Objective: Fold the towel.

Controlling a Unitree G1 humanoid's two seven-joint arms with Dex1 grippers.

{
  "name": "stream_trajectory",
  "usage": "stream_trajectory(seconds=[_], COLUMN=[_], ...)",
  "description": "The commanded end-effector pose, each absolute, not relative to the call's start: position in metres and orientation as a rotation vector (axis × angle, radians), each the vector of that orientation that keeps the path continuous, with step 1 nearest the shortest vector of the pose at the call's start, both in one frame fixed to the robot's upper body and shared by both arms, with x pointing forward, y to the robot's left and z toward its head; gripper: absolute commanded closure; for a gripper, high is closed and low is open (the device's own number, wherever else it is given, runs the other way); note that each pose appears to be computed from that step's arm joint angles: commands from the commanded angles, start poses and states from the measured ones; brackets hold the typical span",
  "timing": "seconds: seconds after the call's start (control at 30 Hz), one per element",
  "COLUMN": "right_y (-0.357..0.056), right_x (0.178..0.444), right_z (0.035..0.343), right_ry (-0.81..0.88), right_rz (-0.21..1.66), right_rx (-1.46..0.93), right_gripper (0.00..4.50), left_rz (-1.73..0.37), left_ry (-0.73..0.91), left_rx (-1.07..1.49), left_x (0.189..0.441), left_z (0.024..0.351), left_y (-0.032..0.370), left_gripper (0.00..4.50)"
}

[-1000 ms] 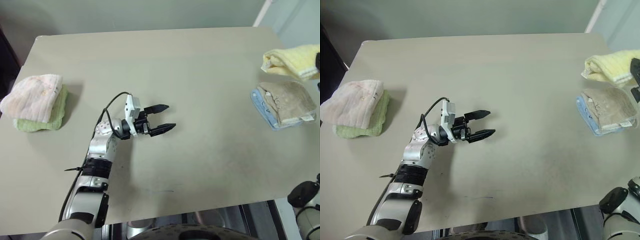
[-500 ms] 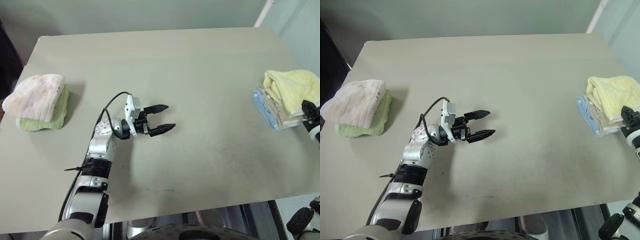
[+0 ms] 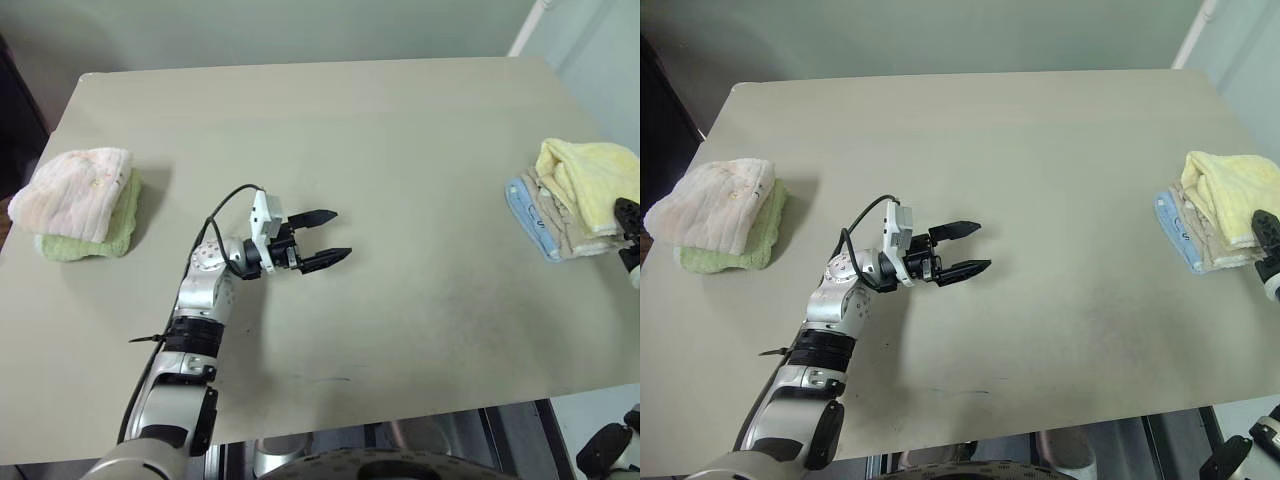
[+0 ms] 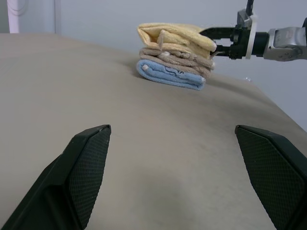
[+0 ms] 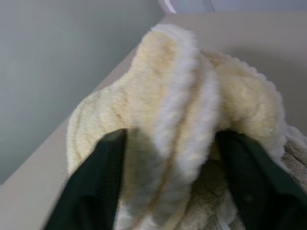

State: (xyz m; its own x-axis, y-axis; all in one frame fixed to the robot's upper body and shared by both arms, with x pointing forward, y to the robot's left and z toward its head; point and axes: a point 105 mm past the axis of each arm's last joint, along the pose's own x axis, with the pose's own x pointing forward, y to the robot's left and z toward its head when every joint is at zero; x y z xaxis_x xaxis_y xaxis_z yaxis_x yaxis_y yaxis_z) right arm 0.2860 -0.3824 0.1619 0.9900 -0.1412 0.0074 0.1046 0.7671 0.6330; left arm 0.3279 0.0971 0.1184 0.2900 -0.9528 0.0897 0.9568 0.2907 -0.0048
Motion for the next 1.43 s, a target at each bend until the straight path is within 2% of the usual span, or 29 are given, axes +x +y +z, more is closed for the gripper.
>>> stream_trajectory(seconds=[0.03, 0.13, 0.27, 0.43, 0.47, 0.57, 0.63, 0.73, 0.87, 1.03, 1.13, 1.43], right_y=[-0.387, -0.38, -0.363, -0.362, -0.356, -0.339, -0.296, -0.26, -0.214, -0.178, -0.158, -0.112], right_x=[0.271, 0.26, 0.229, 0.216, 0.214, 0.213, 0.227, 0.236, 0.254, 0.272, 0.283, 0.285], right_z=[0.196, 0.203, 0.206, 0.209, 0.219, 0.241, 0.255, 0.259, 0.272, 0.263, 0.246, 0.19], right_ry=[-0.143, -0.122, -0.002, 0.048, 0.052, 0.046, 0.055, 0.087, -0.016, -0.094, -0.088, -0.021], right_rz=[-0.089, -0.031, 0.088, 0.102, 0.13, 0.199, 0.377, 0.545, 0.758, 0.92, 0.988, 1.154], right_rx=[0.604, 0.54, 0.365, 0.295, 0.221, 0.082, -0.058, -0.171, -0.291, -0.302, -0.239, -0.106], right_gripper=[0.09, 0.02, 0.02, 0.02, 0.02, 0.02, 0.02, 0.02, 0.02, 0.02, 0.02, 0.02], left_rz=[-1.282, -1.272, -1.25, -1.245, -1.251, -1.259, -1.27, -1.276, -1.276, -1.256, -1.217, -1.122], left_ry=[-0.12, -0.137, -0.139, -0.138, -0.143, -0.151, -0.157, -0.154, -0.145, -0.134, -0.121, -0.082], left_rx=[-0.026, -0.012, -0.009, -0.009, -0.016, -0.023, -0.019, -0.012, -0.006, 0.0, 0.069, 0.017], left_x=[0.328, 0.33, 0.334, 0.334, 0.332, 0.329, 0.326, 0.322, 0.312, 0.301, 0.297, 0.268], left_z=[0.129, 0.131, 0.135, 0.136, 0.138, 0.142, 0.148, 0.151, 0.158, 0.161, 0.16, 0.156], left_y=[0.095, 0.096, 0.102, 0.107, 0.108, 0.111, 0.112, 0.113, 0.122, 0.128, 0.139, 0.152], left_gripper=[0.0, 0.0, 0.0, 0.0, 0.0, 0.0, 0.0, 0.0, 0.0, 0.0, 0.0, 0.0])
